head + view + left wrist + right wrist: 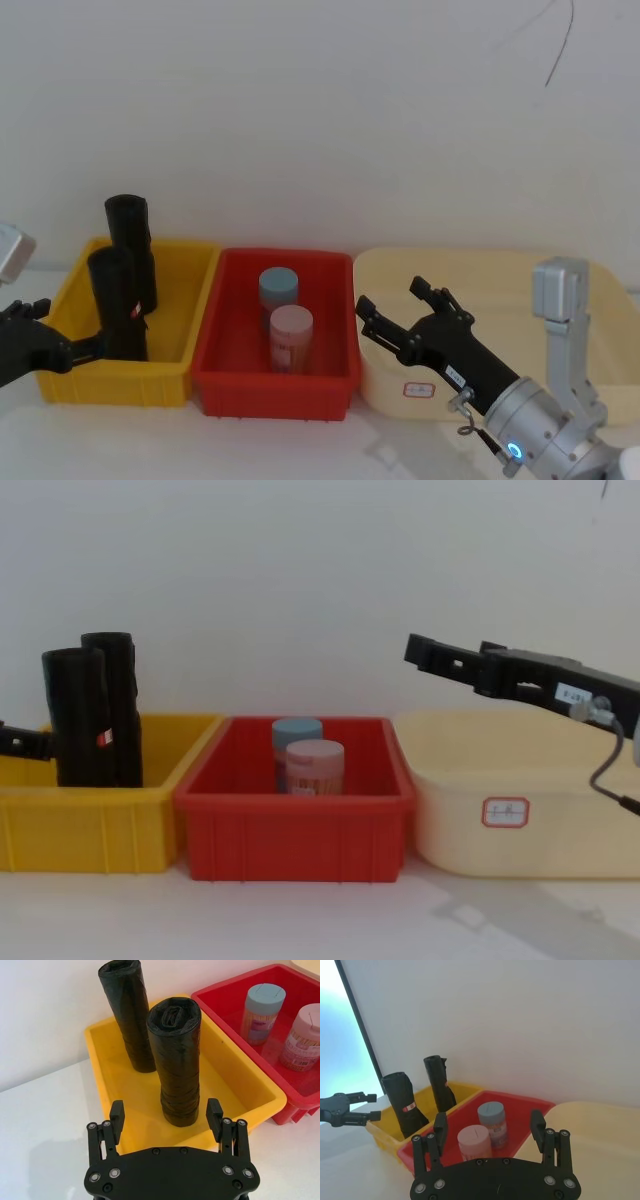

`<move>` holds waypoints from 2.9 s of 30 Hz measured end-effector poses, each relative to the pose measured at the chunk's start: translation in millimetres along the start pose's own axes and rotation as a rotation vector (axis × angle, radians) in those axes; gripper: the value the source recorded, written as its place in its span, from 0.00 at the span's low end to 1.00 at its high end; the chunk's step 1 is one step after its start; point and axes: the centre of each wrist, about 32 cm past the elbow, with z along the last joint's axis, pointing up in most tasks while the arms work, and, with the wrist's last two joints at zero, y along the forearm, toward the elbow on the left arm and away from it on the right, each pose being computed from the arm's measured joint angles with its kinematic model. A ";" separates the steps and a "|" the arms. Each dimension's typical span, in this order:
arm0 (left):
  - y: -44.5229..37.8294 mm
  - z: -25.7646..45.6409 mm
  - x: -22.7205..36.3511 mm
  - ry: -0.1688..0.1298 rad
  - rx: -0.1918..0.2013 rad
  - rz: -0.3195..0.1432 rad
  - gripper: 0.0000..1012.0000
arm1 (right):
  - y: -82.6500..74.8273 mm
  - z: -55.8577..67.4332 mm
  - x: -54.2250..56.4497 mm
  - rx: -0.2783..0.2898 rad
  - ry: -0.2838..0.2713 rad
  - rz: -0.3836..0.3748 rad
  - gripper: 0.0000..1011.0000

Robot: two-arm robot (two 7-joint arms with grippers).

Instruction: Pick up the garbage bag with the one hand and transfer it to the other hand.

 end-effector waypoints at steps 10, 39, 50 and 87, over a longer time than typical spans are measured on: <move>0.0 -1.3 1.4 0.004 0.003 0.004 0.99 | -13.3 -11.9 -1.3 0.003 0.043 -0.015 0.99; -30.4 12.3 26.9 0.027 -0.037 -0.151 0.99 | -43.0 -25.1 -19.5 0.032 0.113 -0.014 0.99; -38.0 15.6 18.2 0.013 -0.003 -0.188 0.99 | -46.6 -22.4 -20.3 0.038 0.112 -0.014 0.99; -78.0 13.1 -29.6 -0.018 0.088 -0.013 0.99 | -45.9 -23.2 -5.4 0.035 0.116 -0.046 0.99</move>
